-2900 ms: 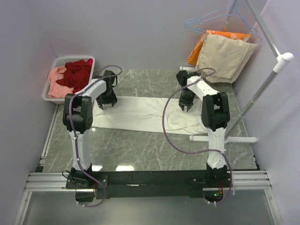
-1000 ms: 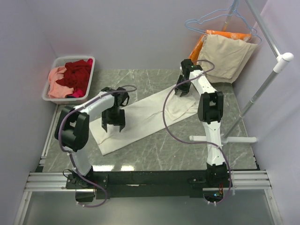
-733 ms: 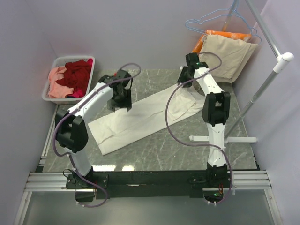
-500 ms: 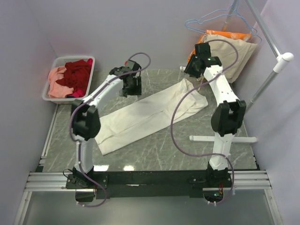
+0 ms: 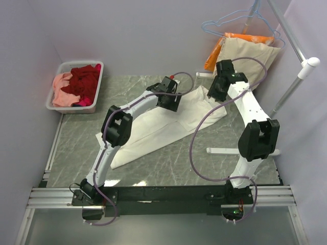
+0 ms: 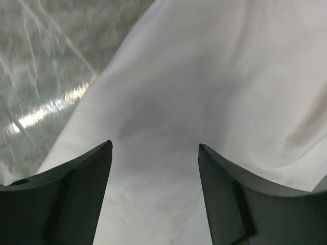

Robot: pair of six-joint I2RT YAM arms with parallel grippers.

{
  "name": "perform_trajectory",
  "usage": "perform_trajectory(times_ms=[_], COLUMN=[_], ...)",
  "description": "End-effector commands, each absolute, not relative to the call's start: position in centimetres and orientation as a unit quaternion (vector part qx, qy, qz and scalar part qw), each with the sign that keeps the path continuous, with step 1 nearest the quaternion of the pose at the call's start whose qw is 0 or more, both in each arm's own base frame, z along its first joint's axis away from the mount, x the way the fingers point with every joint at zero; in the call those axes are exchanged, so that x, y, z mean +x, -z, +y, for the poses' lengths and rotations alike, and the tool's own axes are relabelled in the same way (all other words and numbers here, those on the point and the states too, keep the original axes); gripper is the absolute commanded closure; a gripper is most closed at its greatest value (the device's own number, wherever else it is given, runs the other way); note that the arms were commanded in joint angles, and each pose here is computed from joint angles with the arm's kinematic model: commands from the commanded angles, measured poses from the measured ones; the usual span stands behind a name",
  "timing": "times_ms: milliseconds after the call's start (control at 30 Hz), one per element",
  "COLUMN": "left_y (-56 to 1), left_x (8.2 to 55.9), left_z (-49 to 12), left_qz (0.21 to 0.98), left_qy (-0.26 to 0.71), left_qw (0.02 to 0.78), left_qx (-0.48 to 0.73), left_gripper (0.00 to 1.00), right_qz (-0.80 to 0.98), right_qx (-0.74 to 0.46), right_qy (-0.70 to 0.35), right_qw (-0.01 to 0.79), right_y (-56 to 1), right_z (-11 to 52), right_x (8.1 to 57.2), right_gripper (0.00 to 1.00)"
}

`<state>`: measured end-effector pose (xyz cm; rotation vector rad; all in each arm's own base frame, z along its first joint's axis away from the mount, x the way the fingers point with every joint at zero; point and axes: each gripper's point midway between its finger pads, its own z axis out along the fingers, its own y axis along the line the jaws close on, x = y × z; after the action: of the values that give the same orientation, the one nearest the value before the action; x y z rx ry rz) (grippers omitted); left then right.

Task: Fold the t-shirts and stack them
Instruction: Fold the tshirt

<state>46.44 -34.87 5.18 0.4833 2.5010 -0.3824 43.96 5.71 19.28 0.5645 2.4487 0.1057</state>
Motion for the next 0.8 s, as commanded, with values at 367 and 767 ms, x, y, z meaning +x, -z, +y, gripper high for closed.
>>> perform_trajectory(times_ms=[367,767], left_y=[-4.7,-9.9], left_x=[46.3,44.6], left_z=[-39.7,-43.1], left_qz=[0.873,0.841], left_qy=[0.193,0.231], left_qw=[0.318,0.350], left_qx=[0.316,0.342], left_gripper=[0.28,0.29], right_qz=[0.928,0.934], right_qx=[0.257,0.262], right_qy=[-0.016,-0.014], right_qw=[0.267,0.244], right_y=[-18.1,-16.3], right_z=[2.8,2.6], right_x=[40.0,39.4], right_gripper=[0.57,0.58])
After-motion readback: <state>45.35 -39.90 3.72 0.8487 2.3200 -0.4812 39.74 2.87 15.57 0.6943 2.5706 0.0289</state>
